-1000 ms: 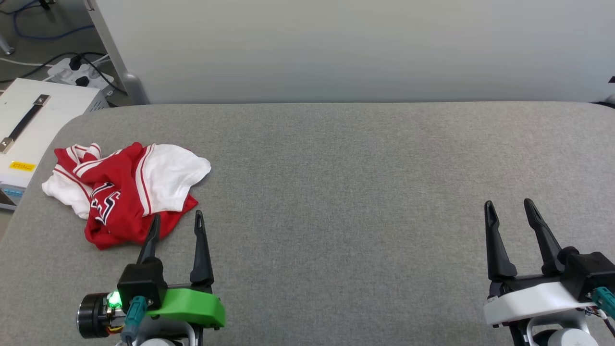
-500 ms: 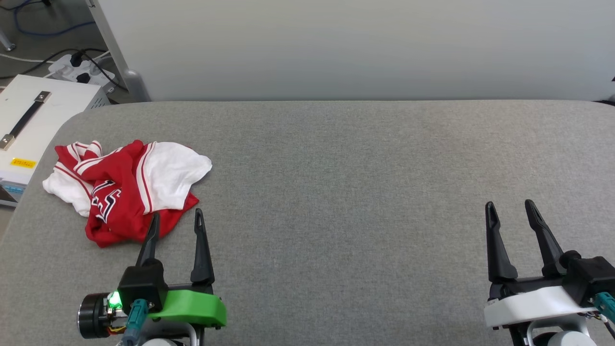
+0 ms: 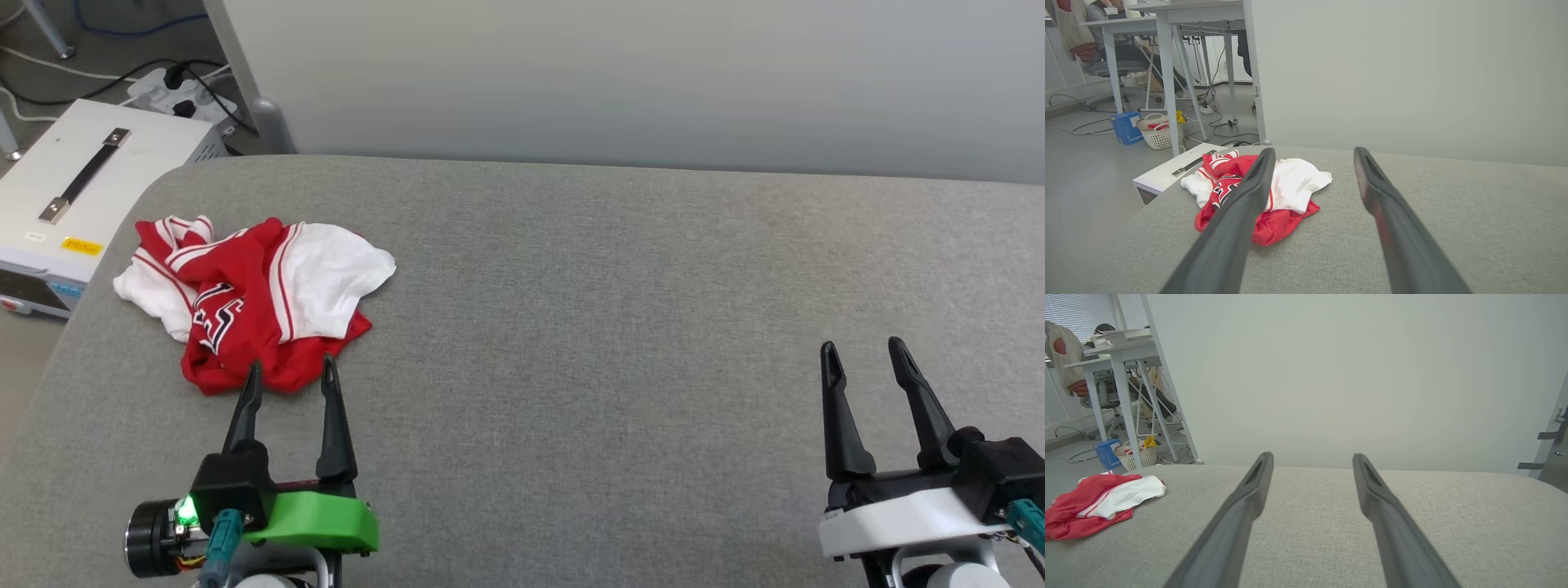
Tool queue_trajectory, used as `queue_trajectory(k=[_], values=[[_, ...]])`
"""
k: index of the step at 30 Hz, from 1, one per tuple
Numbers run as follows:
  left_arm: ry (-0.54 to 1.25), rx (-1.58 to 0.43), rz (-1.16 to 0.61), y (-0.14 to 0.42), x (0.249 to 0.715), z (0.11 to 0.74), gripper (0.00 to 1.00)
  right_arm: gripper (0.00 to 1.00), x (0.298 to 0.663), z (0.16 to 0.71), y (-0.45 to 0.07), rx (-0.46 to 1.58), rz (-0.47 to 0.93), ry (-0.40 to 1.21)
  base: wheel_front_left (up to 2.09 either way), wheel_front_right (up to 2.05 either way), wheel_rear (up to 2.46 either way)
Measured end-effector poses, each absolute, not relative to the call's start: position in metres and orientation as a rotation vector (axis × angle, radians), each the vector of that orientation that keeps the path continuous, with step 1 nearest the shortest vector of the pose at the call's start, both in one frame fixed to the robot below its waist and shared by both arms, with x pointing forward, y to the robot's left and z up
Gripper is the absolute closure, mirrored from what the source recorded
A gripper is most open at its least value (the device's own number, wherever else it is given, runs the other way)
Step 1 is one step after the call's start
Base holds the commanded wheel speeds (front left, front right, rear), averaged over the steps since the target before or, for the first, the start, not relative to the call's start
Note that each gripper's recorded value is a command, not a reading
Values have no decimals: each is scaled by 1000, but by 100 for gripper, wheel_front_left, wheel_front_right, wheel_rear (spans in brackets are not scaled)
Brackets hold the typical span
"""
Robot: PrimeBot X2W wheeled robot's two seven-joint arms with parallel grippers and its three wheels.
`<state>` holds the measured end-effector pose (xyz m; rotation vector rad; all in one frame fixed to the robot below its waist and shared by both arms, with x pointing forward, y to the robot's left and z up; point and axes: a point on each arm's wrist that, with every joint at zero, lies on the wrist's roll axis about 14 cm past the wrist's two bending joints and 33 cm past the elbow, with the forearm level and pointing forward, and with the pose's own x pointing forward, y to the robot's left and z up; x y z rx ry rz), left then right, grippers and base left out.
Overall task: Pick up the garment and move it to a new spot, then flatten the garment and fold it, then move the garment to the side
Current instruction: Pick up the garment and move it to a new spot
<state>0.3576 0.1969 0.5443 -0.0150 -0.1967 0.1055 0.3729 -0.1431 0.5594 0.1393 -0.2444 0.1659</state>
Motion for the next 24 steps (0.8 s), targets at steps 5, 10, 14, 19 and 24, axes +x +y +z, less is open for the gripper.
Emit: queue_trajectory(k=[5, 10, 14, 19, 24], values=[[-192, -14, 170, 217, 349, 543, 0, 0, 380, 558, -124, 143, 224, -238, 0, 0, 0], [-191, -18, 242, 238, 337, 543, 0, 0, 386, 557, -104, 145, 282, -232, 0, 0, 0], [-190, -10, 302, 256, 326, 543, 0, 0, 390, 555, -85, 148, 337, -227, 0, 0, 0], [-188, -6, 378, 277, 310, 542, 0, 0, 394, 555, -61, 151, 404, -224, 0, 0, 0], [-183, -3, 440, 293, 295, 542, 0, 0, 396, 554, -40, 156, 465, -222, 0, 0, 0]])
